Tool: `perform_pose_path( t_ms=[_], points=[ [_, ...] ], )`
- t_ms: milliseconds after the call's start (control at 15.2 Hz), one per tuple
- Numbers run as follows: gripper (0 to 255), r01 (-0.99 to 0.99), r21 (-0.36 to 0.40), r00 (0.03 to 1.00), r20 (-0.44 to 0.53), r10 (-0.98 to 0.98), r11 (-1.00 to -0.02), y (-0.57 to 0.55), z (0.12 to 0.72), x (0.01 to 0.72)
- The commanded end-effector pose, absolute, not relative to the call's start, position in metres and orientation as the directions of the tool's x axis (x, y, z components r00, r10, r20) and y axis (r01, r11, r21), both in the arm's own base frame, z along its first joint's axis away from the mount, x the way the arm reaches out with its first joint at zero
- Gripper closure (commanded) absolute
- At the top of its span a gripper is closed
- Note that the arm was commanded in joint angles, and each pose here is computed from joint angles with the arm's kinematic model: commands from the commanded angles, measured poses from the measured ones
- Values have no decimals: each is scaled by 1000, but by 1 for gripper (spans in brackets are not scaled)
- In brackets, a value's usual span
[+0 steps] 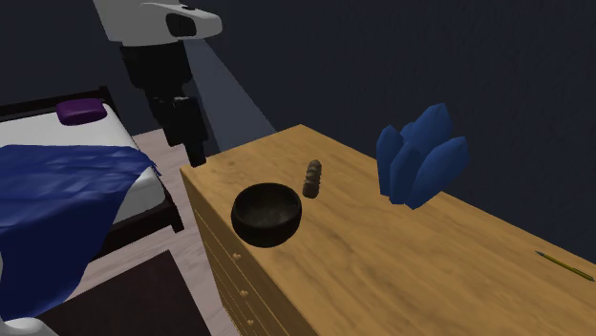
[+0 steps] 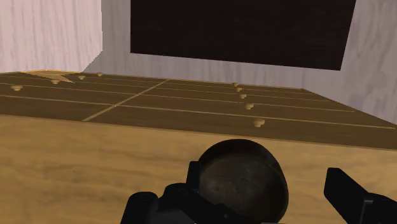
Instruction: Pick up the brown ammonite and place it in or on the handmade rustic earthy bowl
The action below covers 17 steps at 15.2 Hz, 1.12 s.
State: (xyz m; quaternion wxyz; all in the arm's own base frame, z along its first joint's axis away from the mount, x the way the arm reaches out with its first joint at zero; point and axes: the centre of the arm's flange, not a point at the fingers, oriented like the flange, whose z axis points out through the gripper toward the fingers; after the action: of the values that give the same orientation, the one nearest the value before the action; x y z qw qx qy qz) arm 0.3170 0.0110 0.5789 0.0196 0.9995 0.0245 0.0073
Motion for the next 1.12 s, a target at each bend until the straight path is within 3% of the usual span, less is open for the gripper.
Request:
perform_pose_path(
  t_ms=[0,1056],
  points=[
    [0,49,40,999,14,49,-998,11,579,317],
    [0,38,62,999,10,39,-997,56,486,502]
  ],
)
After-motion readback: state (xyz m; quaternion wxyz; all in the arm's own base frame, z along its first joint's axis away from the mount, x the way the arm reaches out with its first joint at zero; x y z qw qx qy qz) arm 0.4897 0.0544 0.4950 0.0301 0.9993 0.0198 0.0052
